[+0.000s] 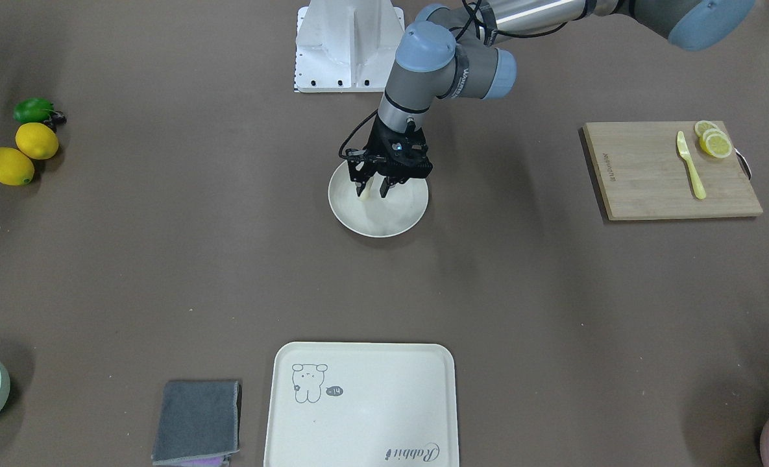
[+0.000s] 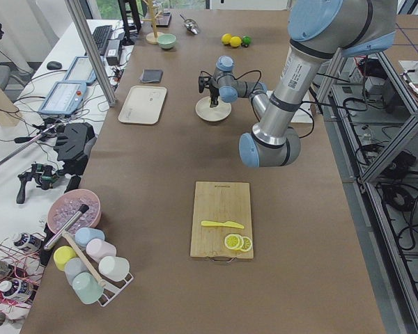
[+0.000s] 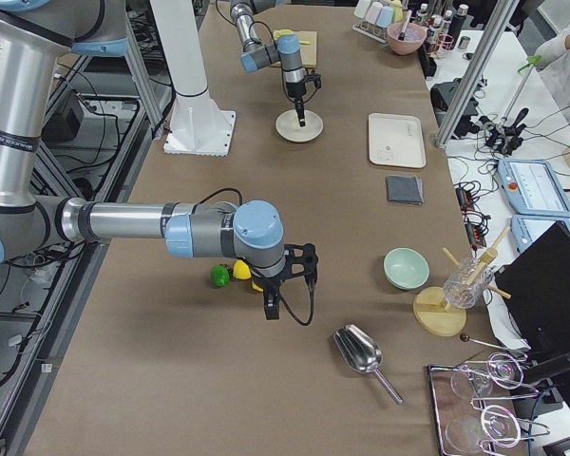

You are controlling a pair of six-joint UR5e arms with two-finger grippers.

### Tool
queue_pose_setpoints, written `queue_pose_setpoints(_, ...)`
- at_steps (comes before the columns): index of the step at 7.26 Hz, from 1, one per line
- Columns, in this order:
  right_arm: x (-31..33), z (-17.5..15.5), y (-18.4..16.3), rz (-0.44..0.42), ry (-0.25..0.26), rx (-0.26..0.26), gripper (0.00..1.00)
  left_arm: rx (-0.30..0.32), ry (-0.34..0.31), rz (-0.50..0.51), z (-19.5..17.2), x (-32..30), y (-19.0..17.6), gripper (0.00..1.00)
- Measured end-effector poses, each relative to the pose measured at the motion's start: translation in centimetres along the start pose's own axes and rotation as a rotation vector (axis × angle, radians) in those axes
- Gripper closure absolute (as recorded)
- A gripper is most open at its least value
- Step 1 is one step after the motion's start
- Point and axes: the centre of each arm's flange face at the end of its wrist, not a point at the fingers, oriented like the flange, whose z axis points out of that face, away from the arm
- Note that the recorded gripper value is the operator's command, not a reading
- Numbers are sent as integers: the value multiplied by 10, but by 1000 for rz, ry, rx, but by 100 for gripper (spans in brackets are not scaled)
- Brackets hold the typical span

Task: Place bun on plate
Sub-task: 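Lift the bun with the left gripper and lower it onto the white plate, then open the left gripper and withdraw the left arm from the plate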

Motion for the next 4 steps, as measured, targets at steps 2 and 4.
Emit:
queue_pose_setpoints(2,0,0,0,1,-1,0,0,22,42,5,-29,0,0,2)
queue_pose_setpoints(4,1,0,0,1,-1,0,0,35,32,4,-34,-16,-5,2)
